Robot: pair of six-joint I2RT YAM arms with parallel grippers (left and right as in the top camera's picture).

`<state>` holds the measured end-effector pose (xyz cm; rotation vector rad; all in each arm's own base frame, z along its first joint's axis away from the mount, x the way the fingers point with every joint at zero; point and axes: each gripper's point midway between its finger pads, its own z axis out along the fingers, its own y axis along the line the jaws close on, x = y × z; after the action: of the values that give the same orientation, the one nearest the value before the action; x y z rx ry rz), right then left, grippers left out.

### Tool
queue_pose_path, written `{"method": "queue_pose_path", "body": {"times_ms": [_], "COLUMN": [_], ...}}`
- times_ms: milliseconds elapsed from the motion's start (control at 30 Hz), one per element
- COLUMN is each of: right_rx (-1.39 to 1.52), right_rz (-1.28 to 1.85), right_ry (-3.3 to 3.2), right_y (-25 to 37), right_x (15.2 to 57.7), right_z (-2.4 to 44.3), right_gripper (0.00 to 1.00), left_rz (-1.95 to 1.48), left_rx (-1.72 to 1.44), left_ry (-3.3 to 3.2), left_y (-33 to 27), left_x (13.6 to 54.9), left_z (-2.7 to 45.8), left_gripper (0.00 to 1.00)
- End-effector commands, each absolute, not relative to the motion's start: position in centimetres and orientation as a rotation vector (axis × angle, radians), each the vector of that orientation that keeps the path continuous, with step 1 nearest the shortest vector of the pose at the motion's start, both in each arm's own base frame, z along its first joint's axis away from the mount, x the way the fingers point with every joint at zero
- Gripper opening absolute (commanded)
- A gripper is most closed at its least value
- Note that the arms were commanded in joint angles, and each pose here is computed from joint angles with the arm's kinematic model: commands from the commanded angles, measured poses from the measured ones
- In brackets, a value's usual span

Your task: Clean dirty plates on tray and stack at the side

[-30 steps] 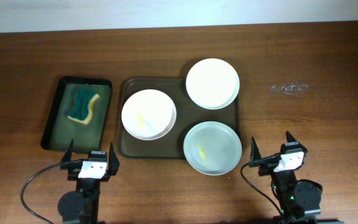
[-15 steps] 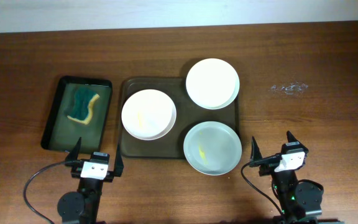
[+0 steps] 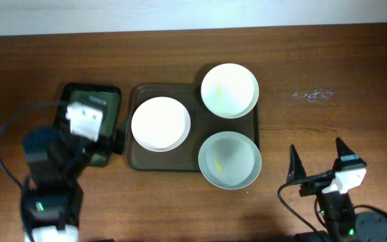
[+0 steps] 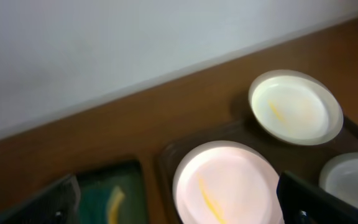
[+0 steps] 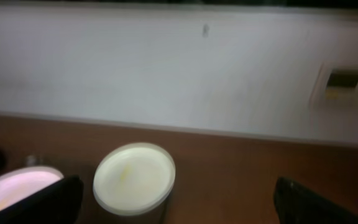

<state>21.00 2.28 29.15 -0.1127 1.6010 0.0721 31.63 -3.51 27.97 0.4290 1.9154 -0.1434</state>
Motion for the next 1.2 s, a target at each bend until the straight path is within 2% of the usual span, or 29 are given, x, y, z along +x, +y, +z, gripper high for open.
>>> {"method": "queue_pose_path", "body": {"times_ms": [0,100,300,467,533,600,800,1033,1167], "right_rx": [-0.135,-0.152,-0.238,-0.399,-0.316,-0.159,0.073,0.016,0.021], "right_rz": [0.114,0.142,0.350,0.838,0.909,0.903,0.729,0.596,0.485], "right_ry": [1.680,1.904,2.262,2.303,2.361,2.444,2.523,2.635,2.673], "right_y": [3.0,3.5,6.7,12.9,13.4,14.0,17.4,23.8,25.6], "right_x": [22.1,24.5,28.5,32.1,33.7,35.5,38.1,40.3,41.5], "right_z": [31.4,31.9,30.0,27.2,25.3,23.1,19.5,12.9,9.3], "right_gripper": [0.98,0.98,0.98,1.00,0.76,0.66,0.62,0.54,0.45], "left_rz": [-0.230,-0.264,-0.323,-0.327,-0.329,-0.267,-0.119,-0.048,0.135], "left_rx": [0.450,0.441,0.434,0.432,0.354,0.234,0.007,0.049,0.000], "left_ry": [1.971,2.055,2.163,2.173,2.197,2.276,2.472,2.594,2.592], "left_y": [-4.2,-4.1,-4.3,-4.4,-3.9,-2.3,1.4,2.5,5.0], "left_x": [33.9,35.5,35.1,35.0,35.4,36.4,40.3,43.0,43.6], "left_z": [30.9,32.2,29.7,29.5,29.3,28.3,28.5,25.9,25.6], "left_gripper": [1.00,0.99,0.99,0.99,0.99,0.99,0.99,0.99,1.00]}}
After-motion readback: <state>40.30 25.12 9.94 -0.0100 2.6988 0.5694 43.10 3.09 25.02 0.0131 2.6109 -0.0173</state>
